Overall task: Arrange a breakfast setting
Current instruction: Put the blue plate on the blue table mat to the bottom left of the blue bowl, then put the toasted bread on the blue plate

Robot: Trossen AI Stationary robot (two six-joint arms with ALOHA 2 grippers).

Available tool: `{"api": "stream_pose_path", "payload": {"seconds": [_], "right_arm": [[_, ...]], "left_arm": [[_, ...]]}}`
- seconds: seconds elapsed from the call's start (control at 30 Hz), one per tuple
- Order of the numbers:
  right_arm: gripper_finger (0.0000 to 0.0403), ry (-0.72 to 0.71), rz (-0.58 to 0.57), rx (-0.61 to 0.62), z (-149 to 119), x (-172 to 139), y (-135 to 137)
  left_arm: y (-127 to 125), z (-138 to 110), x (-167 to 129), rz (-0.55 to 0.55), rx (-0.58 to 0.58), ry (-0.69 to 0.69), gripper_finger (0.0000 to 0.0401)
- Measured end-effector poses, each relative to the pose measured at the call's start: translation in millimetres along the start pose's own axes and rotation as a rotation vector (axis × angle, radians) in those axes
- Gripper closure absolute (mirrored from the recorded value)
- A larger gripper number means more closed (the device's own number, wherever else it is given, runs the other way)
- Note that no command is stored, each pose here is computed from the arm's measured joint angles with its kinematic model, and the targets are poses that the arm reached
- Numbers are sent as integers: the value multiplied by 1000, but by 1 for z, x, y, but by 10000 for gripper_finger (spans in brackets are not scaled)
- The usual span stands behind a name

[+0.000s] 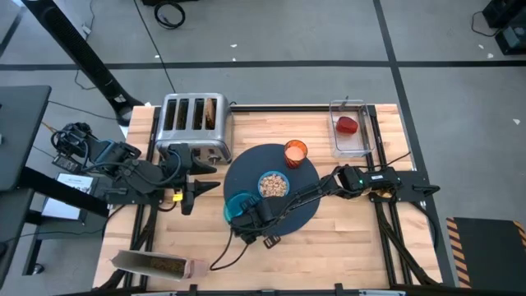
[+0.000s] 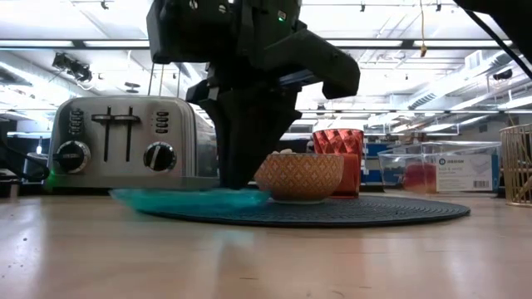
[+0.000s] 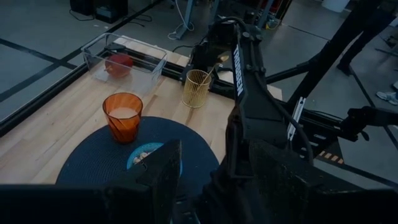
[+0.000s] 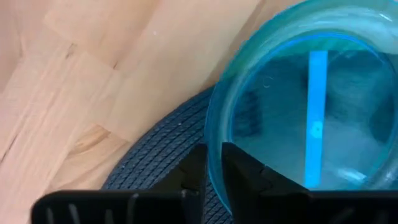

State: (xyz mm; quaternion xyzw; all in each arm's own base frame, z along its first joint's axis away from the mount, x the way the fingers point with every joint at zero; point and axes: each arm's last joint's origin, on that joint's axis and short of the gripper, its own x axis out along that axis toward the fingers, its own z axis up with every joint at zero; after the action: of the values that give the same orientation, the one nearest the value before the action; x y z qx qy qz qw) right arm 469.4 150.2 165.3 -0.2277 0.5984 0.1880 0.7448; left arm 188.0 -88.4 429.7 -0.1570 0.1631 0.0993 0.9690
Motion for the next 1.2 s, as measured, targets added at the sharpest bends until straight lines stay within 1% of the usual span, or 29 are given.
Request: {"api": "stream_pose_path", "payload": {"seconds": [0.23, 0.3, 0.43, 0.5, 0.57, 0.67, 0.77, 0.87, 0.97, 1.1, 1.2], "right_arm": [[308, -6, -1, 3, 1, -1, 2], [301, -2, 1, 9, 2, -7, 4], [295, -29, -41, 74, 5, -43, 4], [295, -46, -60, 123, 4, -64, 4], [296, -74, -64, 179, 1, -85, 8], [295, -159, -79, 278, -2, -125, 17], [296, -264, -134, 358, -5, -164, 33], [296, -377, -182, 440, -9, -198, 53], [296, -496, -221, 525, -14, -228, 72], [295, -594, -266, 607, -21, -253, 96], [294, -644, -264, 667, -25, -264, 112]], "left_arm": [[0, 0, 0, 1, 1, 1, 204], [0, 0, 0, 0, 1, 1, 204], [3, 0, 1, 16, 2, 5, 204], [8, 0, 3, 48, -6, 18, 204], [17, -2, 6, 115, -31, 51, 204], [36, -5, 11, 251, -105, 105, 204], [55, -2, 15, 403, -187, 82, 204], [74, 5, 23, 512, -251, 52, 204], [96, 11, 37, 619, -300, 55, 204], [128, 16, 58, 780, -330, 68, 204], [151, 16, 75, 880, -354, 99, 204]]}}
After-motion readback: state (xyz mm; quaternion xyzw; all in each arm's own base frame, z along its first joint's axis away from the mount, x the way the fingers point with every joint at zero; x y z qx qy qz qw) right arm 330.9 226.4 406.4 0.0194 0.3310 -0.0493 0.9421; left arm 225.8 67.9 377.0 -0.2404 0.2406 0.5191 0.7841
